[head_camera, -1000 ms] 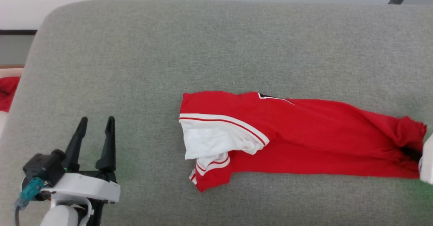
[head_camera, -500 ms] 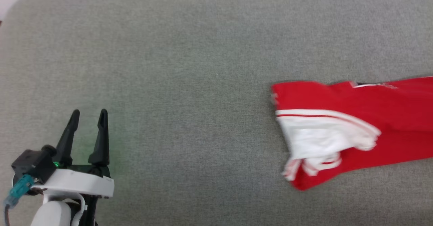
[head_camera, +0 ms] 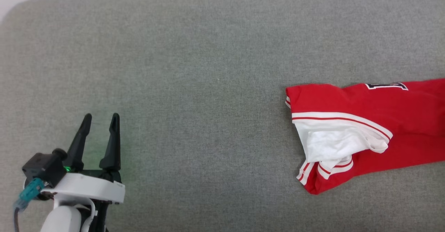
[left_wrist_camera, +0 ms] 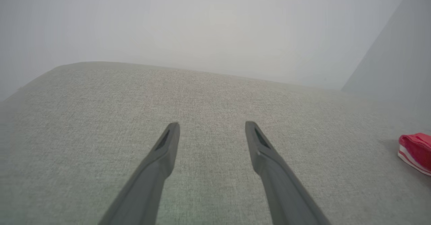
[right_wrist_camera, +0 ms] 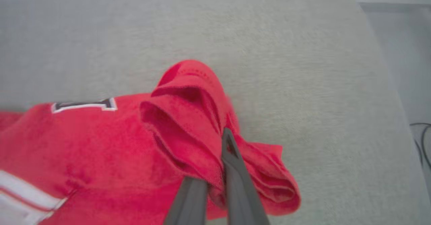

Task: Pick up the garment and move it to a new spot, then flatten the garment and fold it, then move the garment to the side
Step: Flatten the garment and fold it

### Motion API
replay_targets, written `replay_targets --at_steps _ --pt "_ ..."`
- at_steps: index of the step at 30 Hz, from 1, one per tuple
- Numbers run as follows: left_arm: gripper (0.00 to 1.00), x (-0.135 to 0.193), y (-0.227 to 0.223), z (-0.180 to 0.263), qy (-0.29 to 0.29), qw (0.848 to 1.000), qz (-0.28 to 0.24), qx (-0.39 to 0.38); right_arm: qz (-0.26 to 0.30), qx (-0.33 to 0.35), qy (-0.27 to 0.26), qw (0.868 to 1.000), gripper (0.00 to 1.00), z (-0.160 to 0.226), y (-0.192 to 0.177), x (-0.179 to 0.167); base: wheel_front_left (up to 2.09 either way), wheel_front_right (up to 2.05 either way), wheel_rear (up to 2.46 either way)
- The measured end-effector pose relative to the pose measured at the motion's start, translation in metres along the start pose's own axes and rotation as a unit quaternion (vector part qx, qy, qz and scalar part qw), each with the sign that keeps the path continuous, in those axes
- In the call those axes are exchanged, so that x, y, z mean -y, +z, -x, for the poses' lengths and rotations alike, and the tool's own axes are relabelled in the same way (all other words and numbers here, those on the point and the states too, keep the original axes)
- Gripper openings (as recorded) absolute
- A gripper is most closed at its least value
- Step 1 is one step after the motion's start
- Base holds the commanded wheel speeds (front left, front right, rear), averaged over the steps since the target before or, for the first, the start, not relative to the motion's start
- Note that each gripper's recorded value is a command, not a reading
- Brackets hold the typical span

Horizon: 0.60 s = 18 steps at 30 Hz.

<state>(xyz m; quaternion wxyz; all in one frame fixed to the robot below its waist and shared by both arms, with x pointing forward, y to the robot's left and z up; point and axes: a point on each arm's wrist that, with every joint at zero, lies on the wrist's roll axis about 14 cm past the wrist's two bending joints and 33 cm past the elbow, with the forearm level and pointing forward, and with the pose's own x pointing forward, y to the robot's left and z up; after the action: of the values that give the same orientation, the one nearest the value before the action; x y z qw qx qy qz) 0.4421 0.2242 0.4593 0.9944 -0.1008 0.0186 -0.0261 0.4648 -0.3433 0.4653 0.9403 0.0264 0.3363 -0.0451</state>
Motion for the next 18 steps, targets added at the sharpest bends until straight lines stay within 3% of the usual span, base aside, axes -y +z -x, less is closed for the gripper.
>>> replay_targets --at_steps 5,11,18 --pt "1.00 0.000 0.002 0.007 0.007 1.000 0.008 0.003 0.065 -0.006 0.114 0.991 0.00 0.015 -0.002 -0.086 0.00 0.00 0.00" --pt "1.00 -0.001 0.004 0.011 0.013 1.000 0.013 0.006 0.116 -0.009 0.247 0.962 0.00 0.036 -0.011 -0.187 0.00 0.00 0.00" --pt "1.00 -0.008 0.005 0.018 0.027 0.999 0.016 0.007 0.156 -0.007 0.334 0.929 0.00 0.050 -0.018 -0.259 0.00 0.00 0.00"
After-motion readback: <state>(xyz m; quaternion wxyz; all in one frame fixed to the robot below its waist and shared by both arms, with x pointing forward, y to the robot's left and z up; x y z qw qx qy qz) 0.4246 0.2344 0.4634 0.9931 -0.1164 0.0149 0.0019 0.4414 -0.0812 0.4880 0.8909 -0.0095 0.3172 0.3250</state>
